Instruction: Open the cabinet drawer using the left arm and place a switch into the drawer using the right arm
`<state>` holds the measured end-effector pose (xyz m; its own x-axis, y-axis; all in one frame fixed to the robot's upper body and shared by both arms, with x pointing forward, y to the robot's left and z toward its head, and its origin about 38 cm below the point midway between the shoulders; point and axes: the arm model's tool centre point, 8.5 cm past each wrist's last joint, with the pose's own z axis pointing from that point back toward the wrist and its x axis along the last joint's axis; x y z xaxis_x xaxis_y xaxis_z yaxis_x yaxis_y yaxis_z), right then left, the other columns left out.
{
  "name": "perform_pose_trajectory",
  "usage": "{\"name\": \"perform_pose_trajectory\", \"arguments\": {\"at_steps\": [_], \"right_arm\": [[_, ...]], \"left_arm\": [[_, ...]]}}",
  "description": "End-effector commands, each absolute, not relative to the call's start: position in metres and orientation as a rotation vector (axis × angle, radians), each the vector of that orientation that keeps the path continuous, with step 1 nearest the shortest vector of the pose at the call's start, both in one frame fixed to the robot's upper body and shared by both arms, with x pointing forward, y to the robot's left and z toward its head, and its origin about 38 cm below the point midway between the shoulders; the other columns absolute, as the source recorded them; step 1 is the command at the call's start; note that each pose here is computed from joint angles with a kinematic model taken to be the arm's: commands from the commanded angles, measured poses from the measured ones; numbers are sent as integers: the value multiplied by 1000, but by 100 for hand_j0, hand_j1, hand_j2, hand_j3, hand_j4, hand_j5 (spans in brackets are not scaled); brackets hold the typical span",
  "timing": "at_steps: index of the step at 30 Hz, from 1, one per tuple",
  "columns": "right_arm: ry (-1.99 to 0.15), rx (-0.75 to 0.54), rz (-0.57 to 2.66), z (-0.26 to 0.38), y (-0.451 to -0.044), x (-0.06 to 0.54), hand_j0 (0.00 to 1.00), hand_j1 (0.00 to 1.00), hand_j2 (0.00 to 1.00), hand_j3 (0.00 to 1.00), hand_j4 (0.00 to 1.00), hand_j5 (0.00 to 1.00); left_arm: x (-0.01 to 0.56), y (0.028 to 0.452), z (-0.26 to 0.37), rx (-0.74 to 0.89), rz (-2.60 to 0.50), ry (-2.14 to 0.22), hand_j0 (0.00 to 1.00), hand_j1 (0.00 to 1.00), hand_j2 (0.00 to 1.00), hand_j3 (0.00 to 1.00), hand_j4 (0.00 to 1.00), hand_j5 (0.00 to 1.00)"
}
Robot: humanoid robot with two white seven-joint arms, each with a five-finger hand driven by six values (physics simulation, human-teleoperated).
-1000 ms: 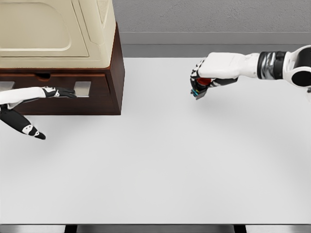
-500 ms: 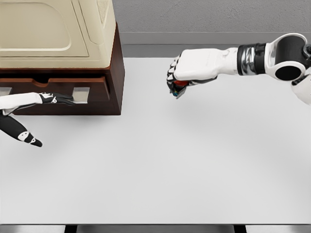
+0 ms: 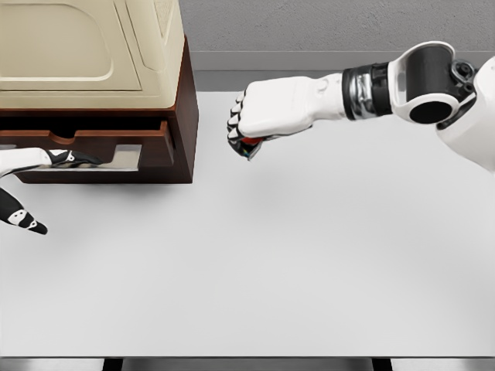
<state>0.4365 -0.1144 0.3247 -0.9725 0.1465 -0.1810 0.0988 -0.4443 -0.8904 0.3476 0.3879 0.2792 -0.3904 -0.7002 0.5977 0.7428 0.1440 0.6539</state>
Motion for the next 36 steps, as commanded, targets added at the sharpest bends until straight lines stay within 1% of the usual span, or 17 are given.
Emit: {"name": "perform_pose_trajectory", "arguments": {"at_steps": [1,5,10,11,18,22,29,36], "right_arm": [[-1661,-309,2623,321,-106,432,47,47,47,47,47,47],[-1703,-282,2643,329,-98,422,47,47,47,47,47,47],[-1746,-211,2613,333,-95,419,47,47,47,47,47,47],[-1771,-195,2612,337,-88,417,47,47,47,47,47,47],[-1809,-163,2604,344,-80,414,46,46,46,46,46,46],[-1831,-174,2601,352,-70,413,47,47,47,47,47,47],[-1831,-178,2591,354,-68,413,47,47,47,47,47,47],[-1833,-178,2568,357,-66,414,47,47,47,47,47,47]], "left_arm": [[346,394,282,-22,-1556,-1203,100,100,100,100,100,100],[344,396,284,-29,-1543,-1200,100,100,100,100,100,100],[341,397,278,-51,-1532,-1191,100,100,100,100,100,100],[339,401,279,-42,-1529,-1179,100,100,100,100,100,100],[336,406,280,-53,-1507,-1169,100,100,100,100,100,100],[330,410,277,-65,-1510,-1155,100,100,100,100,100,100],[327,414,278,-60,-1509,-1140,100,100,100,100,100,100],[324,413,272,-126,-1446,-1155,100,100,100,100,100,100]]}}
